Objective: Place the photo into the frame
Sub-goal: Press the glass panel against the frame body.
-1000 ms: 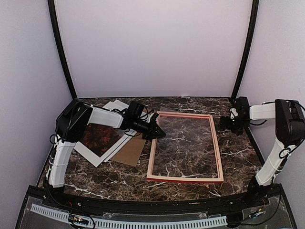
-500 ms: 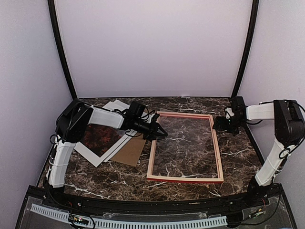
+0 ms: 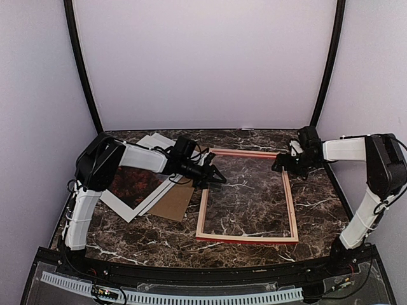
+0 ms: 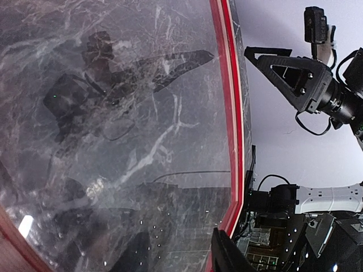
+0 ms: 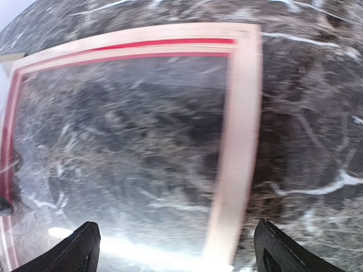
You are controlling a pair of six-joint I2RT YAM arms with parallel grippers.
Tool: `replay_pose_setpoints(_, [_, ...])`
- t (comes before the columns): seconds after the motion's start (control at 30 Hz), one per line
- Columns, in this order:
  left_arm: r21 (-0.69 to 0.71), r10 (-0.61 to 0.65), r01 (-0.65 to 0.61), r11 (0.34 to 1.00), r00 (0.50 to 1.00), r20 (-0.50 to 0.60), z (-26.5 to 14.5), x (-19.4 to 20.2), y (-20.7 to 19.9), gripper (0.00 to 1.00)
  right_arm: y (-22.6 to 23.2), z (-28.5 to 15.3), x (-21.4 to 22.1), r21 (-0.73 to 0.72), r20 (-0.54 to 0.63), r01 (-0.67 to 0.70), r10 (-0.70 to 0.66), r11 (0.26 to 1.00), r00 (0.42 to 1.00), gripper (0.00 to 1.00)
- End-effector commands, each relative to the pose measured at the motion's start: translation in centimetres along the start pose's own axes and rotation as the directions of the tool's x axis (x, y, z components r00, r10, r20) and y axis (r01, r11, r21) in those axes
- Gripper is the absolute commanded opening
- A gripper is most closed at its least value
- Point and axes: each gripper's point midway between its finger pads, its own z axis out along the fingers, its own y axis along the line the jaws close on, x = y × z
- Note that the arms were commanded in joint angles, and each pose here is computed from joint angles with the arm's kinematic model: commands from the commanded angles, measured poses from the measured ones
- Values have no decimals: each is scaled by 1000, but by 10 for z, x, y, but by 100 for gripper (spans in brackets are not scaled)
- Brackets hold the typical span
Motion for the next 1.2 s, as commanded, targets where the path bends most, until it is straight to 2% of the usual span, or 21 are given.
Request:
replay_pose_setpoints(0.0, [4,36,-36,999,999,1,1,-1,-11,39,50,-10,-18,-140,56,53,-46,989,997,94])
replay_pose_setpoints(0.3, [-10,42,-42,999,999,3,1,-2,-9,39,118,1,4,-334,-2,124,-132,934,991,91])
replay_pose_setpoints(0.47, [-16,41,-41,999,999,3,1,-1,-7,39,137,9,17,-392,-35,131,-157,911,987,90])
replay_pose_setpoints(1.03, [-20,44,-44,999,999,-2,-1,2,-8,40,125,38,48,-367,-123,90,-144,926,982,89])
replay_pose_setpoints(1.17, [-34,54,-54,998,999,6,-4,1,-9,44,122,41,53,-361,-132,86,-142,929,981,89])
